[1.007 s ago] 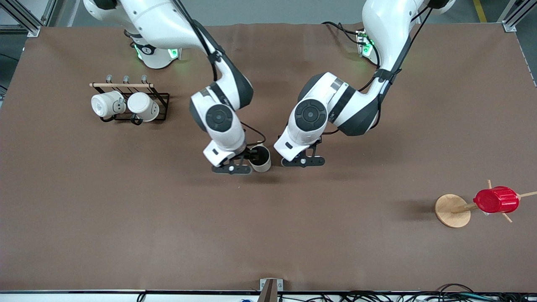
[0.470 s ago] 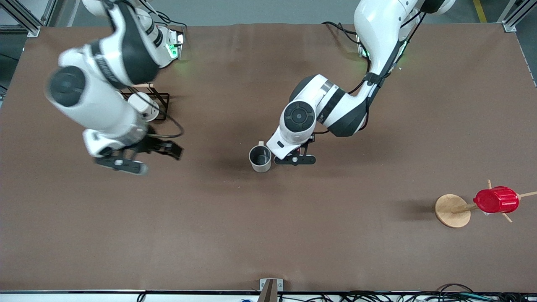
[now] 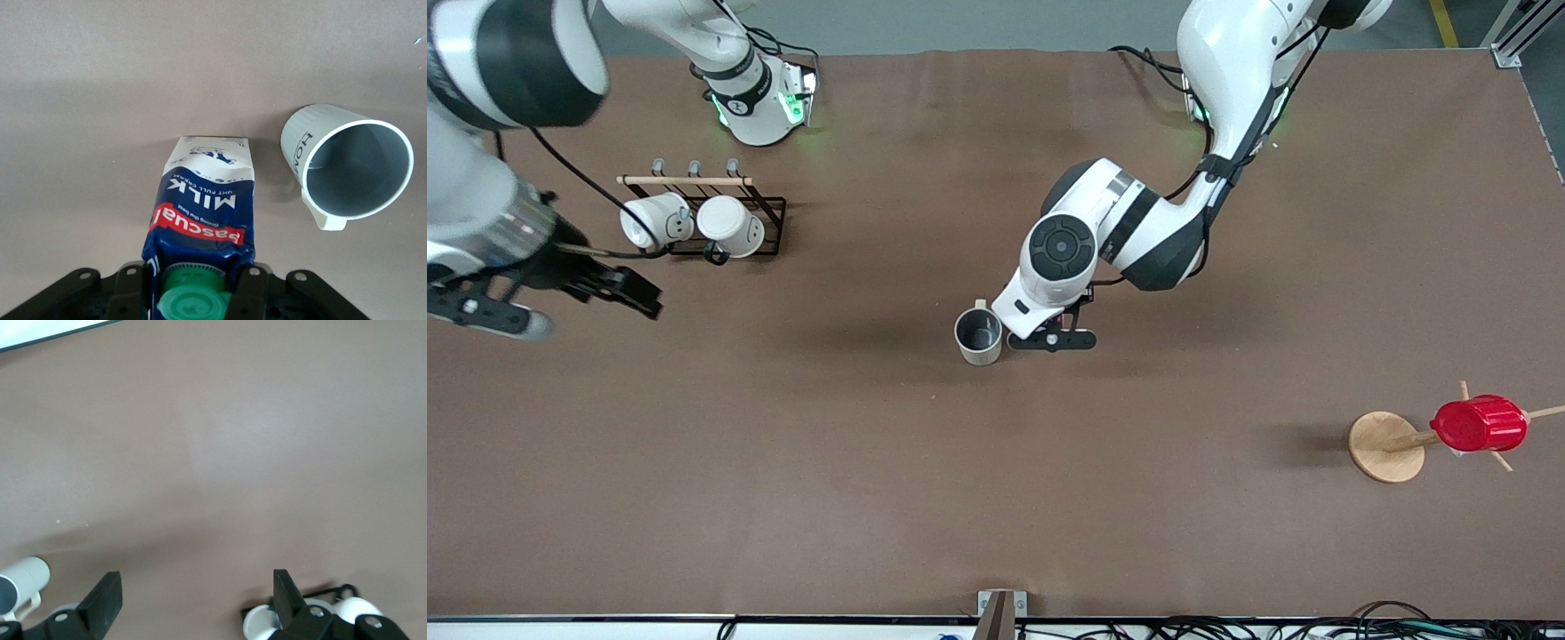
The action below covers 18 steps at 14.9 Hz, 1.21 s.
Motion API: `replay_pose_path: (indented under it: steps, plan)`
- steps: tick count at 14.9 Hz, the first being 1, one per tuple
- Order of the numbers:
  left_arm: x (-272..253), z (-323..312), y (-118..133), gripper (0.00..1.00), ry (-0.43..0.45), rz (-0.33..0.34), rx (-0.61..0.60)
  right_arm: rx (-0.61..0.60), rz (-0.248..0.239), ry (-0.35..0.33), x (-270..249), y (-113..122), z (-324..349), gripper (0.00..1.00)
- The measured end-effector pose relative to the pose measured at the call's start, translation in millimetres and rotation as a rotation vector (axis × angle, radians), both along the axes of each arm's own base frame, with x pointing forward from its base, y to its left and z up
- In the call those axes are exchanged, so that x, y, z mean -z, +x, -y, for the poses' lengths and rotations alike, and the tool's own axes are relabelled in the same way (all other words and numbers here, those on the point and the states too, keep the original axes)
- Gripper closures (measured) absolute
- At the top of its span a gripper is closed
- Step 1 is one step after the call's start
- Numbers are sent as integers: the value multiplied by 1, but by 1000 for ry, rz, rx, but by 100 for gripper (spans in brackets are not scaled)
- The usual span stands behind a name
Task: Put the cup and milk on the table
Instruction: 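Place the milk carton beside the mug with the left gripper while the right gripper withdraws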
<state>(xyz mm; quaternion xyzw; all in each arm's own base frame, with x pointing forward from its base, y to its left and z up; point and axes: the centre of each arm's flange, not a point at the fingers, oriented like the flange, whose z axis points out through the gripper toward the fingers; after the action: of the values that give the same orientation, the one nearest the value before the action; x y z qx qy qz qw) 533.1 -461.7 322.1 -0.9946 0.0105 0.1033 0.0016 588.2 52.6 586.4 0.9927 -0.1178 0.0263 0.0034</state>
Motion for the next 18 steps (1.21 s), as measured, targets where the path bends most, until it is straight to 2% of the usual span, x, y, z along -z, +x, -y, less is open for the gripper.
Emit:
replay_pose_path:
  steps: [1, 4, 5, 7, 8, 10, 12, 15, 18]
  plan:
    - [-1, 0, 1, 60, -4, 5, -1, -14, -4, 0, -10, -7, 16, 0]
    - [-9, 2, 5, 36, -20, 25, -4, -39, -30, 3, -37, -32, 61, 0]
    - [-18, 2, 7, 22, -29, 37, -8, -43, -41, 5, -44, -40, 74, 0]
    - [-50, 0, 9, 4, -50, 72, -26, -39, -63, 8, -51, -52, 97, 0]
    - [-72, -4, 8, 0, -56, 85, -36, -42, -73, 9, -52, -55, 108, 0]
    - [-122, -23, 3, 0, -61, 106, -52, -58, -71, 7, -53, -57, 118, 0]
    - [-164, -56, 2, 0, -66, 133, -83, -69, -45, 2, -64, -56, 116, 0]
    - [-202, -120, -4, 0, -67, 164, -96, -81, -6, -4, -82, -55, 109, 0]
    - [-228, -185, -13, 0, -66, 191, -94, -89, -1, -5, -84, -54, 106, 0]
